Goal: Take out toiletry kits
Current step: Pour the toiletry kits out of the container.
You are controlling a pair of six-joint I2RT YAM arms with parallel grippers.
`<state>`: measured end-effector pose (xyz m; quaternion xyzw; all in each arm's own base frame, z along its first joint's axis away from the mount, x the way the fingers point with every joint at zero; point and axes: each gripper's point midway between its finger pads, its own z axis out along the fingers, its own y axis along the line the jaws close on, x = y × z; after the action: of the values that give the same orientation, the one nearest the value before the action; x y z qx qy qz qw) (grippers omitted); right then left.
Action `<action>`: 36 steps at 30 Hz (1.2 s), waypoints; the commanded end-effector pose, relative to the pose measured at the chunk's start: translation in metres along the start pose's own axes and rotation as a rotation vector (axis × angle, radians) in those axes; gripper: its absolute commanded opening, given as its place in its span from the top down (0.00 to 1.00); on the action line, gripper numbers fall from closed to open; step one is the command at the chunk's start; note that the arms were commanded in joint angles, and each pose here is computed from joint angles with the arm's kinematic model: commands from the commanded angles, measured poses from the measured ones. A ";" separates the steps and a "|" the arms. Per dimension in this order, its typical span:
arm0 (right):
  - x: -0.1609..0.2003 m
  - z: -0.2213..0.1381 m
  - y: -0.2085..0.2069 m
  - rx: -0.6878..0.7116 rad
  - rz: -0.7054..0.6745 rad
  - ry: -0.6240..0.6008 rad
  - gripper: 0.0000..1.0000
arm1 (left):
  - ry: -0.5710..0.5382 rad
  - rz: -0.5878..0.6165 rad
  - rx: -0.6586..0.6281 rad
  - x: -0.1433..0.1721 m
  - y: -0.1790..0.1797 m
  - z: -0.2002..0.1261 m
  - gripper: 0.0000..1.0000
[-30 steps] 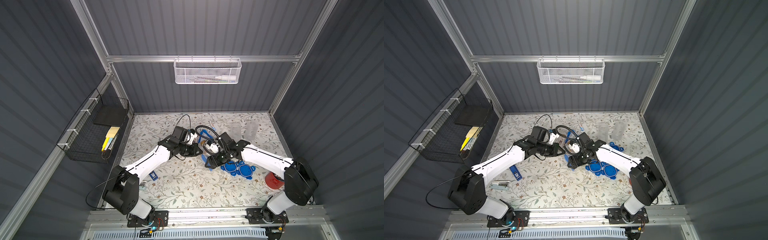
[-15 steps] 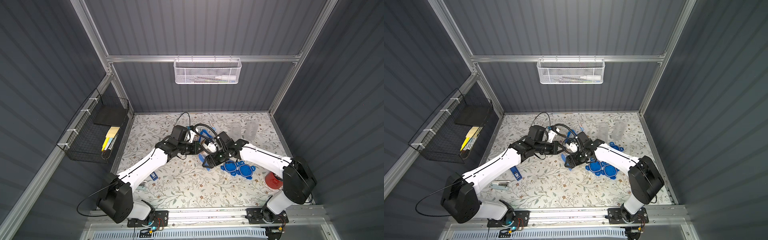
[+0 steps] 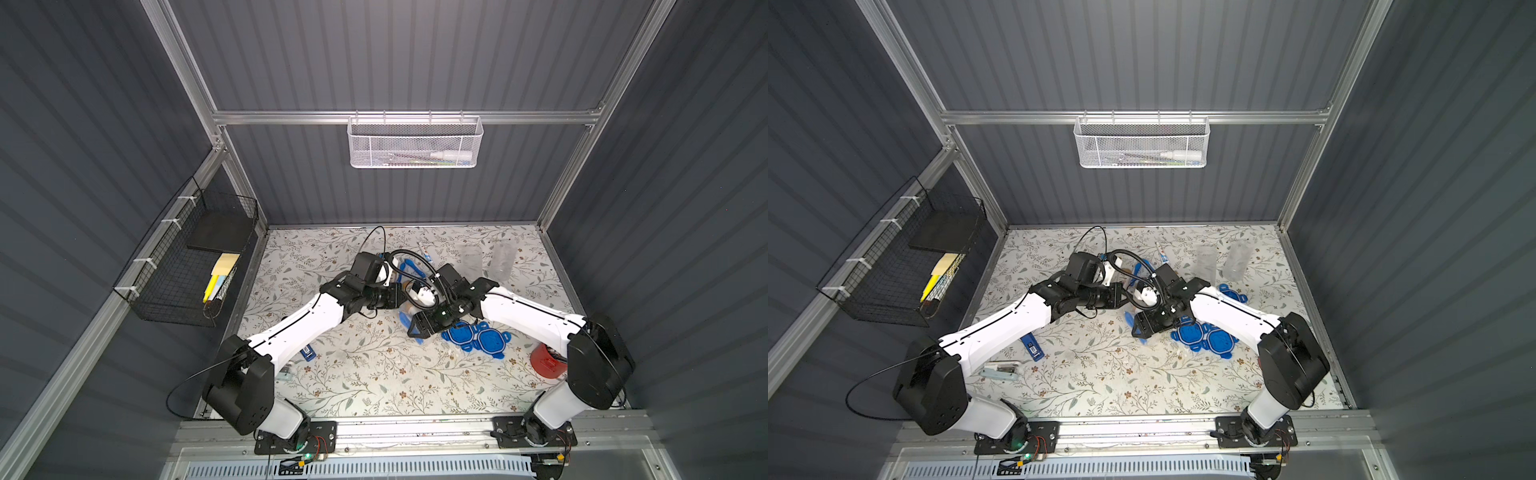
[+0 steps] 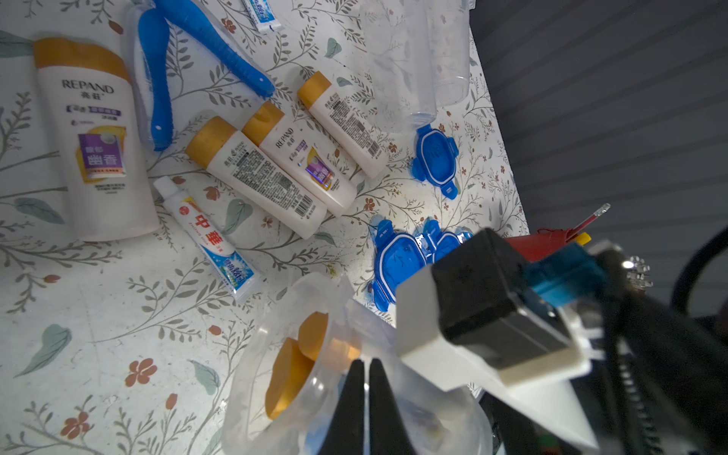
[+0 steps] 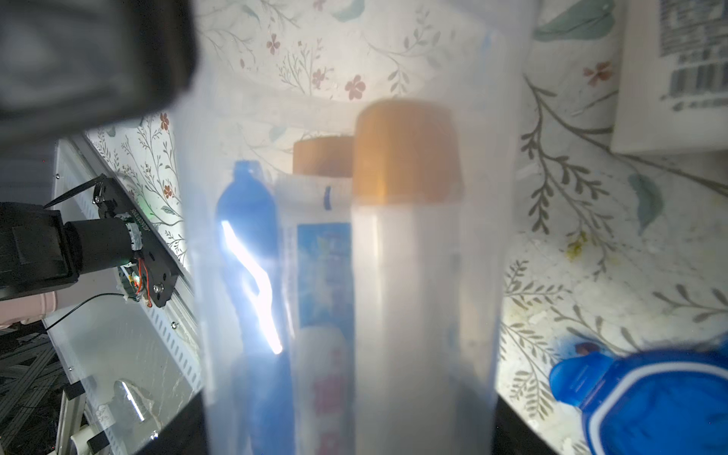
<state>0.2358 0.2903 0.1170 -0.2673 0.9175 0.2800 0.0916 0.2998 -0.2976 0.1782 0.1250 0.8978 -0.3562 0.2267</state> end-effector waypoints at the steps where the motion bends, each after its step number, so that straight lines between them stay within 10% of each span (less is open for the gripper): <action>1: -0.038 -0.037 0.035 -0.082 -0.117 -0.182 0.59 | 0.093 -0.032 -0.126 0.028 0.034 0.011 0.91; 36: -0.032 0.000 -0.041 0.284 0.000 -0.018 0.64 | -0.190 0.003 -0.365 0.000 0.036 -0.107 0.83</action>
<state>0.2816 0.2756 0.0960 -0.2528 0.9454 0.1590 0.1305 0.2801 -0.2122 0.2210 0.0656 0.9216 -0.2211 0.3122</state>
